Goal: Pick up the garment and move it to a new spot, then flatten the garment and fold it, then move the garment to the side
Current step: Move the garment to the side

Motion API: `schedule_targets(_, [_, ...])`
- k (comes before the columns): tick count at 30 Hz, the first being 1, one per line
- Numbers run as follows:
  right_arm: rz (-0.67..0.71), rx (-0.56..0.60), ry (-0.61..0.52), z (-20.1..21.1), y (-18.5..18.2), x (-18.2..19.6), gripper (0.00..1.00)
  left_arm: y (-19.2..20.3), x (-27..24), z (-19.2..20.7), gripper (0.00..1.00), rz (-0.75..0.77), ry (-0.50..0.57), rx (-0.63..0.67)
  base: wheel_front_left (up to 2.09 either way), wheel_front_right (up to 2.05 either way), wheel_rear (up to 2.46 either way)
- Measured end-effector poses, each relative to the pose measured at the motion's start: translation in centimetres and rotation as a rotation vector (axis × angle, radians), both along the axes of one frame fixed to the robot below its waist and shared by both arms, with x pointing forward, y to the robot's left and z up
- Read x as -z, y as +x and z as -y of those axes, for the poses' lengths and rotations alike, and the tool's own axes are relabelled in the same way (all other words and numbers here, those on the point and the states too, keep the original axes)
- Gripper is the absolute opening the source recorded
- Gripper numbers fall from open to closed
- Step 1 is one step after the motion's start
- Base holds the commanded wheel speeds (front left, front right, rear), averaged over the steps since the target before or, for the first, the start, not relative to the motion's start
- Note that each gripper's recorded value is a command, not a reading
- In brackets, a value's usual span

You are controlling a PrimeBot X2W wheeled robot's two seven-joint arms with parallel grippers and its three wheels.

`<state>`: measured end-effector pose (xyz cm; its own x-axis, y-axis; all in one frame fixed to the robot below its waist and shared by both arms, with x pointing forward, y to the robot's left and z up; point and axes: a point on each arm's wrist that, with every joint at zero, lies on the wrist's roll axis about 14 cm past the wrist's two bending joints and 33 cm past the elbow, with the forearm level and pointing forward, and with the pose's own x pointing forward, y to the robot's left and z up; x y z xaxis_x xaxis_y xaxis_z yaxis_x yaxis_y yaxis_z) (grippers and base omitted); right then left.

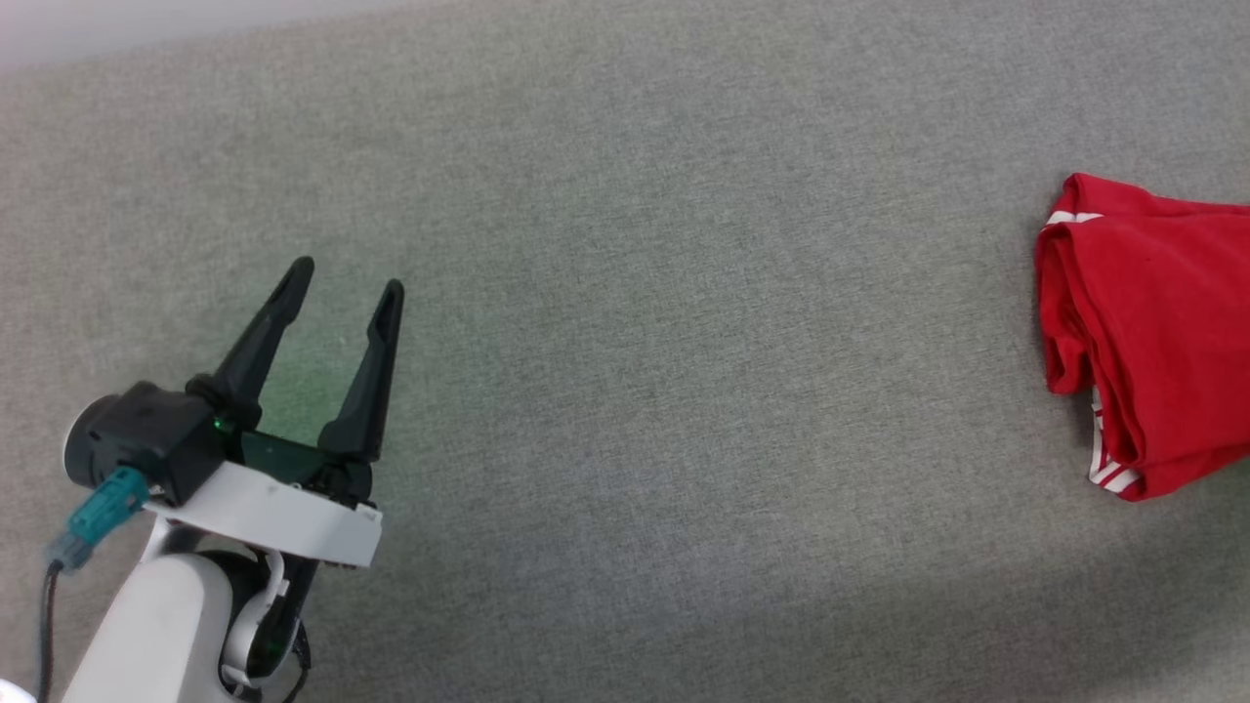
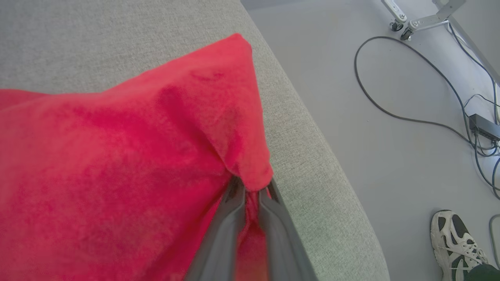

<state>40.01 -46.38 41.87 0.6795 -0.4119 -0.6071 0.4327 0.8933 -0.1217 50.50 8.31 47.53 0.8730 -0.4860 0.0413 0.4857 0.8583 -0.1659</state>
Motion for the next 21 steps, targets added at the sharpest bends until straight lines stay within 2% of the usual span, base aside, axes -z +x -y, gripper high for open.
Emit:
schedule_targets(7, [0.012, -0.019, -0.032, 0.0, 0.7, -0.2, 0.0, -0.2, -0.1, -0.5, 1.0, -0.002, 0.004, -0.013, 0.0, 0.0, 0.0])
schedule_targets(9, [0.026, -0.025, -0.052, 0.3, 0.9, -0.8, 0.73, -0.4, -0.2, -0.6, 1.0, 0.003, 0.002, -0.021, 0.0, 0.0, 0.0])
schedule_targets(10, [0.036, -0.03, -0.062, 0.4, 1.0, -1.1, 1.0, -0.5, -0.4, -0.6, 1.0, 0.006, -0.002, -0.024, 0.0, 0.0, 0.0])
schedule_targets(17, [0.107, -0.112, -0.138, 0.3, 2.1, -4.8, 1.0, -1.9, -1.3, -1.6, 1.0, 0.02, -0.022, -0.067, 0.0, 0.0, 0.0])
schedule_targets(21, [0.165, -0.22, -0.126, -2.9, 3.7, -5.7, 1.0, -3.3, -1.6, -2.9, 1.0, 0.012, -0.034, -0.11, 0.0, 0.0, 0.0])
